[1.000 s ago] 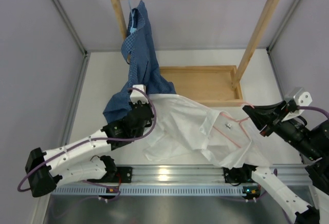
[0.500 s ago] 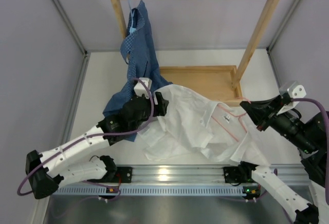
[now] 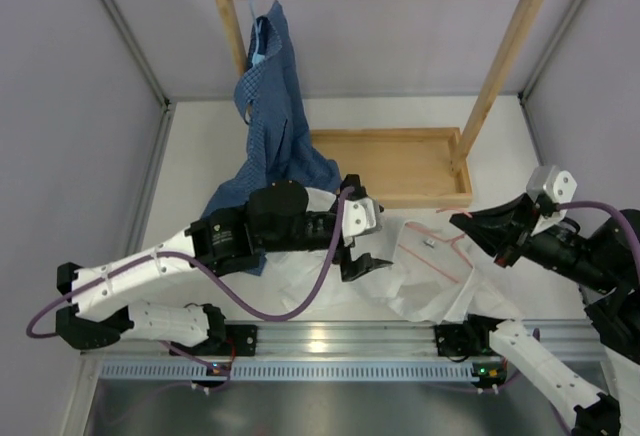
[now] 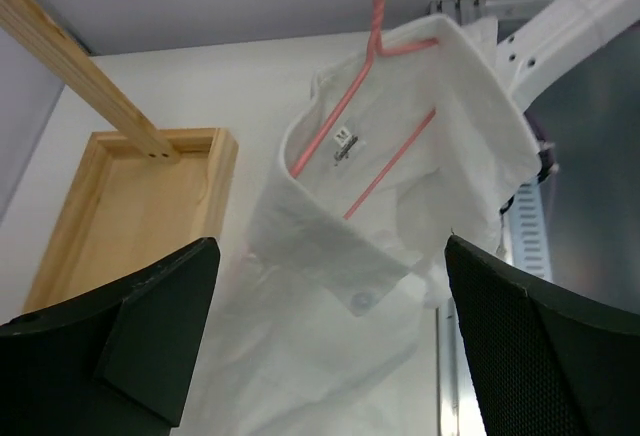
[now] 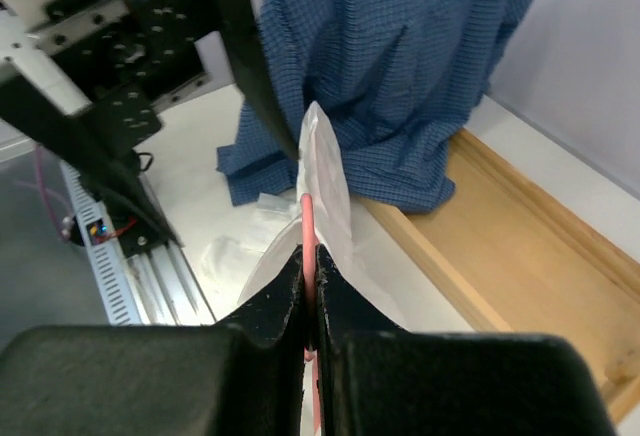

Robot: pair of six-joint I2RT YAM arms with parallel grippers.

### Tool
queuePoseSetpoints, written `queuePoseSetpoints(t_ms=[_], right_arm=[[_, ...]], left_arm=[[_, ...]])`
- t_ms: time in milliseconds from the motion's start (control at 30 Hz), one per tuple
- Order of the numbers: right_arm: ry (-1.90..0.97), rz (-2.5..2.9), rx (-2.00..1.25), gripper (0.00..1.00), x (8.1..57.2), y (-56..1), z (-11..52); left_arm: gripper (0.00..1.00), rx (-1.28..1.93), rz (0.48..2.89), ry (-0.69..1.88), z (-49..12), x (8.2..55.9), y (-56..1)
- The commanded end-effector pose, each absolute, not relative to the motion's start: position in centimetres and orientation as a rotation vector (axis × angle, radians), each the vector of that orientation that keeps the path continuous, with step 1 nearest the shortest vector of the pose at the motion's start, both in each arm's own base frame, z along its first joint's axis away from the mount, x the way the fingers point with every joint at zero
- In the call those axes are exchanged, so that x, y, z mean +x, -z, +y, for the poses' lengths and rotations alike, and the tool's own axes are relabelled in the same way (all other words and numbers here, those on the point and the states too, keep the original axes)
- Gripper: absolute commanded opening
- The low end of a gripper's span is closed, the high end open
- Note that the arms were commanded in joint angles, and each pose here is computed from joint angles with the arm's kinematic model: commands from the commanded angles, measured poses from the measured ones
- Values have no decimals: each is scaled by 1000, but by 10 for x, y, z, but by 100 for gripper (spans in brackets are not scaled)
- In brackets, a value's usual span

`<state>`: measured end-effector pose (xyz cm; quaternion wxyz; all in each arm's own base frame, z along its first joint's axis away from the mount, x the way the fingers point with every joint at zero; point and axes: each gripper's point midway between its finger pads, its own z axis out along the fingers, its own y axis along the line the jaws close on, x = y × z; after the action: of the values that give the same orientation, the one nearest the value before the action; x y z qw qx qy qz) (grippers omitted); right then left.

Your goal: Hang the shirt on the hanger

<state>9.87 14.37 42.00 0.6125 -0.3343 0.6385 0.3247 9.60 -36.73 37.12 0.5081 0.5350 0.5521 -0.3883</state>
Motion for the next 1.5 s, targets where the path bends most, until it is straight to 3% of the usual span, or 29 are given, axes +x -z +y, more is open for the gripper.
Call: queuePoseSetpoints(t_ms=[0,300,533,600,633,667,733,833,867,1033,1067,1133,1167,1233,1467], right_arm=[[-832,1330,-953,0,61,-438,153],[-924,1266,-1062,0,40,-439,162],[-909,1247,-1042,0,45,-448,162],[-918,1238,-1054,0,44,-451,164],[-922,1226,-1061,0,42,-453,164],[-929,1222,-1068,0,42,-454,165],[-942,1221,-1074,0,42,-454,167],[-937,1241,-1068,0,48,-449,168],[-930,1243,-1065,0,50,-447,168],[-912,1274,-1049,0,54,-433,166],[-909,1278,-1043,1,53,-431,165],[-896,1305,-1016,45,57,-425,163],[-877,1304,-1000,57,56,-425,159],[-788,1376,-936,61,62,-418,146],[-664,1495,-906,57,37,-382,104]], left_arm=[[98,1588,1138,726,-358,101,-361],[96,1682,1067,848,-363,104,-366],[79,1745,1160,1044,-380,86,-339],[71,1761,1179,1100,-384,83,-333],[57,1755,1195,1115,-384,84,-332],[52,1748,1211,1124,-385,89,-332],[49,1756,1212,1187,-388,87,-331],[16,1747,1205,1236,-386,92,-336],[0,1746,1203,1242,-386,92,-337],[0,1749,1166,1280,-375,91,-344],[0,1755,1161,1307,-372,89,-344],[0,1761,1148,1320,-369,88,-346],[0,1766,1155,1331,-367,86,-346],[0,1786,1140,1334,-364,84,-346],[0,1847,1108,1379,-350,69,-346]])
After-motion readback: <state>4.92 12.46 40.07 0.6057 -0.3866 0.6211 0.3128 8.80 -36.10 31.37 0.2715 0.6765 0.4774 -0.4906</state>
